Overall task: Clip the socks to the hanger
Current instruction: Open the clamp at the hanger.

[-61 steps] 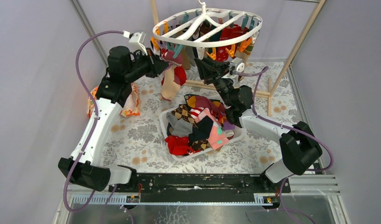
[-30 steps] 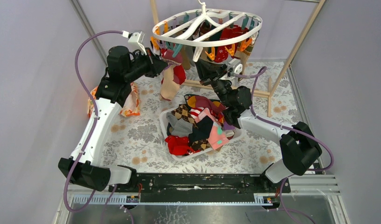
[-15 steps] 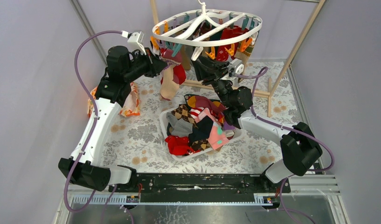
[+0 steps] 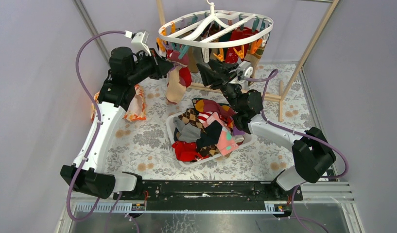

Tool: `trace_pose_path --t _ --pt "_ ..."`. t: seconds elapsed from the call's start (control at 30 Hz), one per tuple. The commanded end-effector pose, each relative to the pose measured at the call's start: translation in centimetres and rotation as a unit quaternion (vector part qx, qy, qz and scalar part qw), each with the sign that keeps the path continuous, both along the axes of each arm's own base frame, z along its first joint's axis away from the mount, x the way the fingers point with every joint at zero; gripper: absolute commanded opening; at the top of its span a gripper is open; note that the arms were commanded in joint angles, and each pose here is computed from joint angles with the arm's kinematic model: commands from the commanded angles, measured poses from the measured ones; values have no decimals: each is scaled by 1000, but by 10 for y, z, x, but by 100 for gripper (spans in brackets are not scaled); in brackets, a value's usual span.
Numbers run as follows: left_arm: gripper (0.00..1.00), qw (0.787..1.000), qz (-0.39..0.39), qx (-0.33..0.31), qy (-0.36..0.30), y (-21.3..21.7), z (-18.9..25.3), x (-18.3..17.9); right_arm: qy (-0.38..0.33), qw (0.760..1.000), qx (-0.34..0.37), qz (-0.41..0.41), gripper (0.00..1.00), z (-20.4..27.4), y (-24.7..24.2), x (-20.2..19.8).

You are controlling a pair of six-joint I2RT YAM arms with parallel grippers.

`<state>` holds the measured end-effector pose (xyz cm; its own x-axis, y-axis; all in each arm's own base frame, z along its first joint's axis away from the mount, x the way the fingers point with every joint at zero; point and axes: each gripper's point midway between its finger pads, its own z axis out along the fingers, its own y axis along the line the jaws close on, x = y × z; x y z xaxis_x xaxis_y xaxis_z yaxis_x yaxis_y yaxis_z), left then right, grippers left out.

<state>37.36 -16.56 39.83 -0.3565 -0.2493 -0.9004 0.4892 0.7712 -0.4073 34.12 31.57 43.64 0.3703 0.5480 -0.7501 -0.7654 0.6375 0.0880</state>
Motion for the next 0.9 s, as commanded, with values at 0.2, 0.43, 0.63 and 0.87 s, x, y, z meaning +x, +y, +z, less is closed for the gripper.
trace_pose_path --t 0.2,0.43,0.63,0.87 --pt "0 1000 5 1 -31 6 22 -3 -38 998 37 -36 43 44 -17 -5" --pt "0 999 5 1 -32 7 22 -4 -31 997 40 -50 30 46 -15 6" --pt "9 999 9 0 -31 10 23 -7 -18 998 35 -47 0 43 -15 6" --pt "63 999 18 -5 -38 15 45 -23 -17 998 29 -43 0 41 -11 2"
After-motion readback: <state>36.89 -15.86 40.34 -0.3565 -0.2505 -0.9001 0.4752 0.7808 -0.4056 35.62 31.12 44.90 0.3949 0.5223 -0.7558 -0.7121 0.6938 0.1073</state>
